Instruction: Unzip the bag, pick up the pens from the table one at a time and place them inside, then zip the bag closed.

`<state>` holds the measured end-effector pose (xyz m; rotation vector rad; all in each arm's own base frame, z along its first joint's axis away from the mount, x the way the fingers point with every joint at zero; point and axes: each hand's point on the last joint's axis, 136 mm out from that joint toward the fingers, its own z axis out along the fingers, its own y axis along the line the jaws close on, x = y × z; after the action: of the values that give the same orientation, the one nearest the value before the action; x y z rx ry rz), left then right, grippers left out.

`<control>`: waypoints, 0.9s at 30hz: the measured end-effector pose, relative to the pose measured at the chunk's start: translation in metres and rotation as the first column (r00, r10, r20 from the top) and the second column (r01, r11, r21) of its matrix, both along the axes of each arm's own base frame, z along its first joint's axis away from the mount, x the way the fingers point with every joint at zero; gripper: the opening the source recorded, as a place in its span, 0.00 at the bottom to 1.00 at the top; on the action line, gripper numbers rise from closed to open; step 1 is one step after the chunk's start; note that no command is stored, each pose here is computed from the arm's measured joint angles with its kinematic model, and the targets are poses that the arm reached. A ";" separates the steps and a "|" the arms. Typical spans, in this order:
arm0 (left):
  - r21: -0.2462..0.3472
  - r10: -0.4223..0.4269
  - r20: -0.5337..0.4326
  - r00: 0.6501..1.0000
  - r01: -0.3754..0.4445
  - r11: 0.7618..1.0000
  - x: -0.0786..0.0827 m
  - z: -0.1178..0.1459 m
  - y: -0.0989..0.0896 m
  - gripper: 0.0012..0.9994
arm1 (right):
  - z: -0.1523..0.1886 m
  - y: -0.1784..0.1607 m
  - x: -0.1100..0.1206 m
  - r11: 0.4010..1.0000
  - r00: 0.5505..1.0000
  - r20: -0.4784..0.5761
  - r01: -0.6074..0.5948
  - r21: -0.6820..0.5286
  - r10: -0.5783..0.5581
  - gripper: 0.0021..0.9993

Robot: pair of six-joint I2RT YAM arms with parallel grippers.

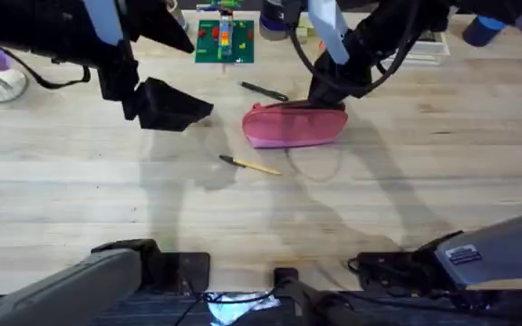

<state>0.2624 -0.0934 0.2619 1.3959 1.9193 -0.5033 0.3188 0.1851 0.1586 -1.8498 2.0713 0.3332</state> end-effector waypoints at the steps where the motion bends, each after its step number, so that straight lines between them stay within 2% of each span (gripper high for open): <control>1: 0.000 0.000 0.000 1.000 0.000 1.000 0.000 0.000 0.000 0.99 | -0.001 0.000 0.000 1.000 1.000 -0.002 -0.002 -0.001 0.002 0.03; 12: 0.000 0.000 0.000 1.000 0.000 1.000 0.000 0.000 0.000 0.99 | -0.037 0.002 0.005 0.999 0.996 -0.080 -0.027 -0.035 0.024 0.03; 19: 0.000 0.000 0.000 1.000 0.000 1.000 0.000 0.000 0.000 0.99 | -0.067 0.007 0.019 0.998 0.995 -0.097 -0.043 -0.043 0.039 0.03; 27: 0.000 0.000 0.000 1.000 0.000 1.000 0.000 0.000 0.000 0.99 | -0.072 0.009 0.021 0.998 0.994 -0.099 -0.050 -0.045 0.045 0.08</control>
<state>0.2624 -0.0933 0.2619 1.3956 1.9197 -0.5030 0.3394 0.1939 0.0868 -1.9499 2.1187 0.3981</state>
